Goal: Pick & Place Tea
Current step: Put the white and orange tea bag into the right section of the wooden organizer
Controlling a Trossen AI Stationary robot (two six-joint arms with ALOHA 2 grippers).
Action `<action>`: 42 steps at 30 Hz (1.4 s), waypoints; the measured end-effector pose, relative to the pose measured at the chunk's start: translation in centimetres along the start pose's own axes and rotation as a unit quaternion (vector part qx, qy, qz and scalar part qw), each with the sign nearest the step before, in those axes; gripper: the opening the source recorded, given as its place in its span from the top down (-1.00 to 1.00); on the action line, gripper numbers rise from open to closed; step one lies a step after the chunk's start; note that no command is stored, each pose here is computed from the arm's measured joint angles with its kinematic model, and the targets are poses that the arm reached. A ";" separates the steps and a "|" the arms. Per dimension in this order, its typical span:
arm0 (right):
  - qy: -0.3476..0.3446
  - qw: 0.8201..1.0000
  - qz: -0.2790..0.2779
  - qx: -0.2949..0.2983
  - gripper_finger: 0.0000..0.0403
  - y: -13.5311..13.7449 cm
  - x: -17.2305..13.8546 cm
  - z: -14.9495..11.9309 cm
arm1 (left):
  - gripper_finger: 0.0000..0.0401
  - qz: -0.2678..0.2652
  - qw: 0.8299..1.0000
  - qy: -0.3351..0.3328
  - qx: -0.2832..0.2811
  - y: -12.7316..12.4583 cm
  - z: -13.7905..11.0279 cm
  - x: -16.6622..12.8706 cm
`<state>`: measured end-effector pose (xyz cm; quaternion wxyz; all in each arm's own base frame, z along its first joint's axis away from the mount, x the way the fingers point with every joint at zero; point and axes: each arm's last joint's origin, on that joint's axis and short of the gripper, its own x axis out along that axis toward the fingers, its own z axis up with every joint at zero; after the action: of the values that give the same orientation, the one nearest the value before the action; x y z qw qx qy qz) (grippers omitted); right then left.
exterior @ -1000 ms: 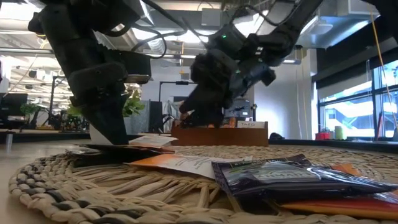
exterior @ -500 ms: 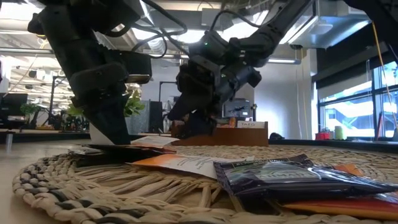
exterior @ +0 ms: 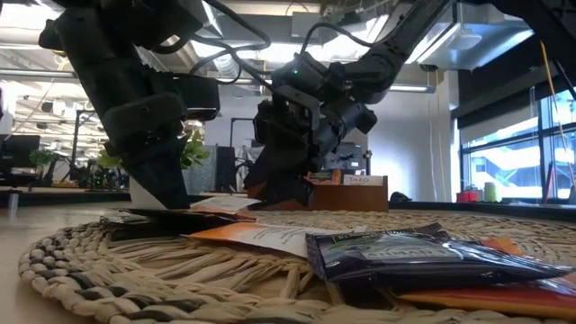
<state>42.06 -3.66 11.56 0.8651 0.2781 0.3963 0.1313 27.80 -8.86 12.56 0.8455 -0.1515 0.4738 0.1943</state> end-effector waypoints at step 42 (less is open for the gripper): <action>0.020 0.976 -0.183 -0.113 0.98 5.2 -14.0 1.8 | 0.96 -0.077 0.991 -0.107 0.009 -1.3 1.6 -4.6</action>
<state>34.29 -6.41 24.15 0.8921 0.0984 0.4406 0.0200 27.39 -10.21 17.44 0.9050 -0.1586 0.3694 0.1392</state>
